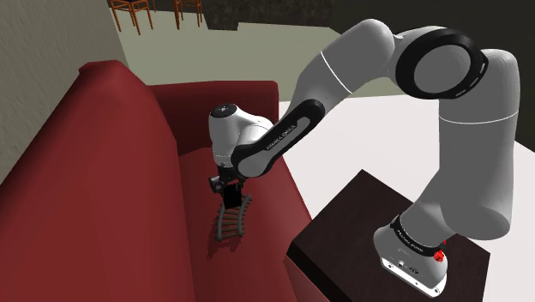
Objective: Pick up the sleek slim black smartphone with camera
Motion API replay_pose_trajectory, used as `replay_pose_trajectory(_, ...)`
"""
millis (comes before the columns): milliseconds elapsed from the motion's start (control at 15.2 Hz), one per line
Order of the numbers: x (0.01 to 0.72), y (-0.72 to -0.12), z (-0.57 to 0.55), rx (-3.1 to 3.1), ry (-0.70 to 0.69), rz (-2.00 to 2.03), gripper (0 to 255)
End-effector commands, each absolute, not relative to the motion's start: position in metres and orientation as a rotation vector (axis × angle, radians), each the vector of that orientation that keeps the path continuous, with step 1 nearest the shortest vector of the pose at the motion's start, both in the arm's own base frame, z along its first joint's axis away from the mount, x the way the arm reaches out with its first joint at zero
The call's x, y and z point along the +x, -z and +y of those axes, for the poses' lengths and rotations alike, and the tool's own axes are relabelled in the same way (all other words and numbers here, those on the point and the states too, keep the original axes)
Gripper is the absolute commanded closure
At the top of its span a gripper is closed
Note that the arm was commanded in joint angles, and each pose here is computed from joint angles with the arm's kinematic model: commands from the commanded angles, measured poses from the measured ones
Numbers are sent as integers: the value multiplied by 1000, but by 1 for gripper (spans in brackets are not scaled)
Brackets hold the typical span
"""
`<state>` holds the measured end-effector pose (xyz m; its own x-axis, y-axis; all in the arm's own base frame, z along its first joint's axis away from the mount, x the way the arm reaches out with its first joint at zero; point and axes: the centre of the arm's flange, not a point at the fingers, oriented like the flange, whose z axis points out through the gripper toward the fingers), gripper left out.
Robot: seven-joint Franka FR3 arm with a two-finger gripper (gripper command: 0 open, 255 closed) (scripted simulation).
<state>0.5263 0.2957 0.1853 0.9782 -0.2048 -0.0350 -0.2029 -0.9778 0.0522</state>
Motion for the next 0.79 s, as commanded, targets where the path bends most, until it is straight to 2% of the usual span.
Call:
replay_pose_trajectory(0, 526, -184, 296, 3076, 64, -318, 255)
replay_pose_trajectory(462, 526, -184, 295, 3076, 64, -318, 255)
replay_pose_trajectory(726, 526, -205, 295, 3076, 64, -318, 255)
